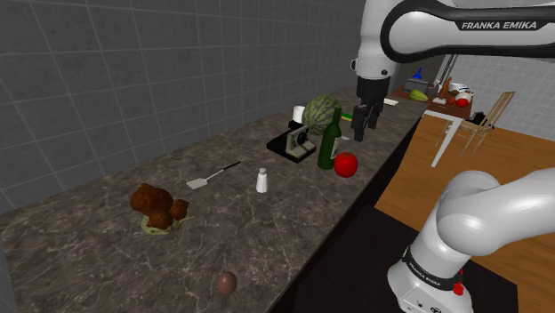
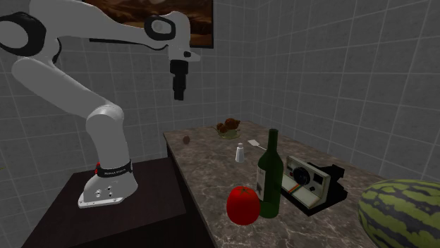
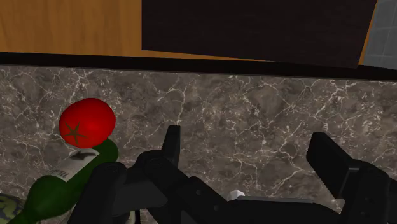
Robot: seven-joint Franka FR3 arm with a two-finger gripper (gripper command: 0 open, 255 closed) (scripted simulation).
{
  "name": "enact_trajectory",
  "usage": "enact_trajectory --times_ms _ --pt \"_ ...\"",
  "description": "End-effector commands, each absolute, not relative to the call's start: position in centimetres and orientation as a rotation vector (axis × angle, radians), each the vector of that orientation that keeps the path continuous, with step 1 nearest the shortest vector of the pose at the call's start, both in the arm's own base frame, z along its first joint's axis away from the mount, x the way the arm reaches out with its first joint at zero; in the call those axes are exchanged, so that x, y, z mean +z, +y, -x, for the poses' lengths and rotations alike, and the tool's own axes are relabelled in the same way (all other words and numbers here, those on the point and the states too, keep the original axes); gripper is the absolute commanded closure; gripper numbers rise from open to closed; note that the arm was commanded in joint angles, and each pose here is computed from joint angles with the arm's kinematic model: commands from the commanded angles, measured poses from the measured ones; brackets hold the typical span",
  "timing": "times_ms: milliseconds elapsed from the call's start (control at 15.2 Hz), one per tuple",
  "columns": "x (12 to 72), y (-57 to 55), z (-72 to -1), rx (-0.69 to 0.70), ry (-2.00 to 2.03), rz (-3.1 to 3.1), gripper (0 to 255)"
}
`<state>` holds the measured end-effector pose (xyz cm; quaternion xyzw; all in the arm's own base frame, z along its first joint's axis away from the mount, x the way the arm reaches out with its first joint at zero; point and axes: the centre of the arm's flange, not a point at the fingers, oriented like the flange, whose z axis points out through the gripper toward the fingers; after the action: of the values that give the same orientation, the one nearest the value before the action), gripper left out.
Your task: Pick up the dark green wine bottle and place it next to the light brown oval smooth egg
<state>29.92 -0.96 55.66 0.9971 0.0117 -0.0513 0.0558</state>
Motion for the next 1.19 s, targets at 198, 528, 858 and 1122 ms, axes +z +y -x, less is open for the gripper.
enact_trajectory --times_ms 198,528,858,1122 --pt "55.1 -4.3 -32.0 -0.130 0.034 -3.038 0" --pt "54.2 -9.8 -35.4 -0.088 0.031 -3.057 0" --pt "53.3 -15.3 -38.9 -0.045 0.028 -3.076 0" --pt "52.6 -19.8 -41.7 -0.010 0.025 -3.091 0"
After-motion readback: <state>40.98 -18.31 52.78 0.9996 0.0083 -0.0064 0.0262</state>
